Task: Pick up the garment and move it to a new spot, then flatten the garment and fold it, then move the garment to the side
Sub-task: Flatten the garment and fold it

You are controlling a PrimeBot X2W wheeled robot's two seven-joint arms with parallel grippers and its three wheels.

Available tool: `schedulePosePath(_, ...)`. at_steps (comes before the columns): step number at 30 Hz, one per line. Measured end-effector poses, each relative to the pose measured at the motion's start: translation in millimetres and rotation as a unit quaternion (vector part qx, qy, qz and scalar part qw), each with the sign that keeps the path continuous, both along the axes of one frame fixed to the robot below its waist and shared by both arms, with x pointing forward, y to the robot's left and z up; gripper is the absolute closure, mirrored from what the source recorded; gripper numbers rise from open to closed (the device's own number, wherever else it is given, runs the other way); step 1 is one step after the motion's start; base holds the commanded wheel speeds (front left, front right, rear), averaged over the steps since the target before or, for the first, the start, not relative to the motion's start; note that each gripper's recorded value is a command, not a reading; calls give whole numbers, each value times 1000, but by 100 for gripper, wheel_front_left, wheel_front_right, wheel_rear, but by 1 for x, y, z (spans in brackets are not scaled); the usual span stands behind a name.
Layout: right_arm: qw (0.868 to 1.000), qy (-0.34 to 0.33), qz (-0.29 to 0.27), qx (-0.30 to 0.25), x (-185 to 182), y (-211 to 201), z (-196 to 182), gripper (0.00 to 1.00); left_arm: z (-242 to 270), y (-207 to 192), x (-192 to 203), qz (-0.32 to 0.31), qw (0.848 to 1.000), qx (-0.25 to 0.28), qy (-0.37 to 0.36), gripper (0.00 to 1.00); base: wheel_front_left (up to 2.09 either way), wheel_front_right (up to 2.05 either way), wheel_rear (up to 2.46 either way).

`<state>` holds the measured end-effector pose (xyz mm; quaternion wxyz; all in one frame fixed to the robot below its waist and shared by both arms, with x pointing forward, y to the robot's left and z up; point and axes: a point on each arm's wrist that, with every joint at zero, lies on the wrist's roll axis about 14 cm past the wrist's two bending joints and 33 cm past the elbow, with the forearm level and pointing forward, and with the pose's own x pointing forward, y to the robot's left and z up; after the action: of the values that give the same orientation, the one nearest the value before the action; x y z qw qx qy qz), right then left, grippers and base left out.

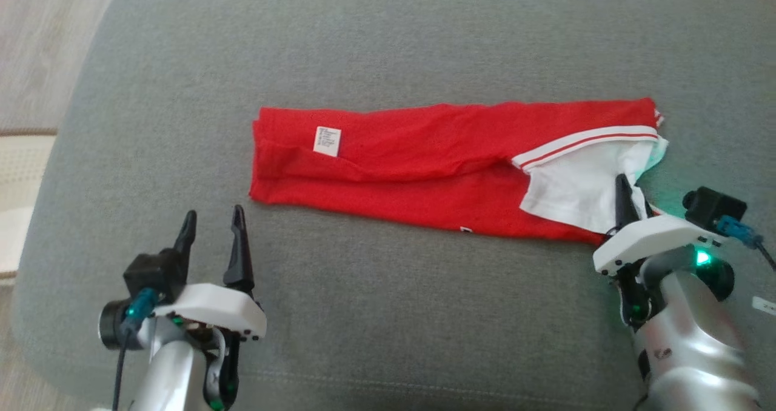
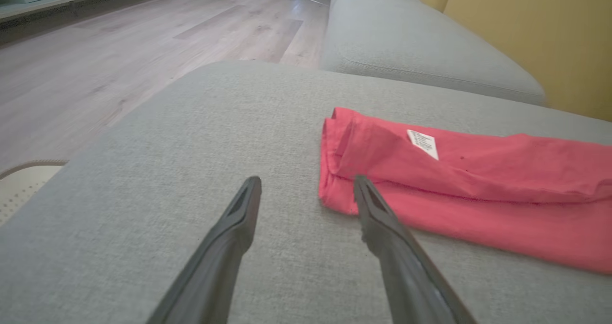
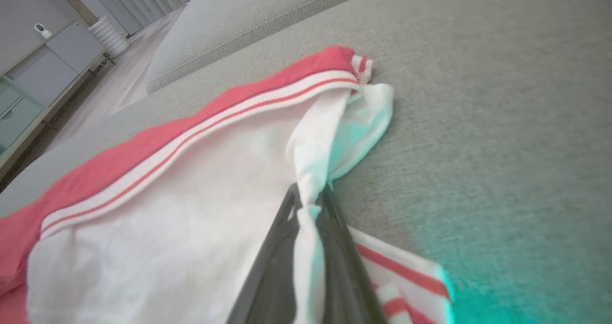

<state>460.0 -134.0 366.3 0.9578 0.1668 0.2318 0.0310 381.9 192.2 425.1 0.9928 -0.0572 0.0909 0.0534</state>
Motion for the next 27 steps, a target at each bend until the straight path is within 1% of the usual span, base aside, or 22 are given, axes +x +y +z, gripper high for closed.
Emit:
schedulePosePath(4, 999, -11, -29, -7, -3, -22, 7, 100, 2, -19, 5, -29, 1000, -4, -4, 0, 0, 0, 0)
schedulePosePath(7, 998, -22, -58, -17, -4, -49, 14, 100, 3, -33, 9, -49, 999, -8, -6, 0, 0, 0, 0)
schedulePosePath(10, 995, -47, -84, -34, -1, -77, 30, 100, 3, -46, 12, -66, 998, -15, -8, 0, 0, 0, 0)
schedulePosePath(13, 992, -72, -94, -50, 2, -94, 46, 100, 4, -56, 14, -80, 997, -17, -9, 0, 0, 0, 0)
schedulePosePath(15, 990, -88, -92, -55, 6, -96, 58, 100, 4, -63, 14, -90, 996, -20, -10, 0, 0, 0, 0)
schedulePosePath(17, 991, -101, -76, -55, 11, -87, 68, 100, 4, -66, 14, -94, 995, -23, -10, 0, 0, 0, 0)
schedulePosePath(19, 991, -116, -51, -50, 17, -70, 80, 100, 4, -67, 14, -96, 995, -22, -10, 0, 0, 0, 0)
schedulePosePath(21, 991, -128, -20, -35, 23, -44, 91, 100, 5, -69, 13, -98, 995, -23, -10, 0, 0, 0, 0)
schedulePosePath(24, 990, -136, 41, -18, 26, 0, 102, 100, 5, -68, 9, -97, 995, -24, -9, 0, 0, 0, 0)
schedulePosePath(27, 987, -125, 105, 2, 17, 46, 99, 100, 4, -63, 5, -89, 996, -25, -7, 0, 0, 0, 0)
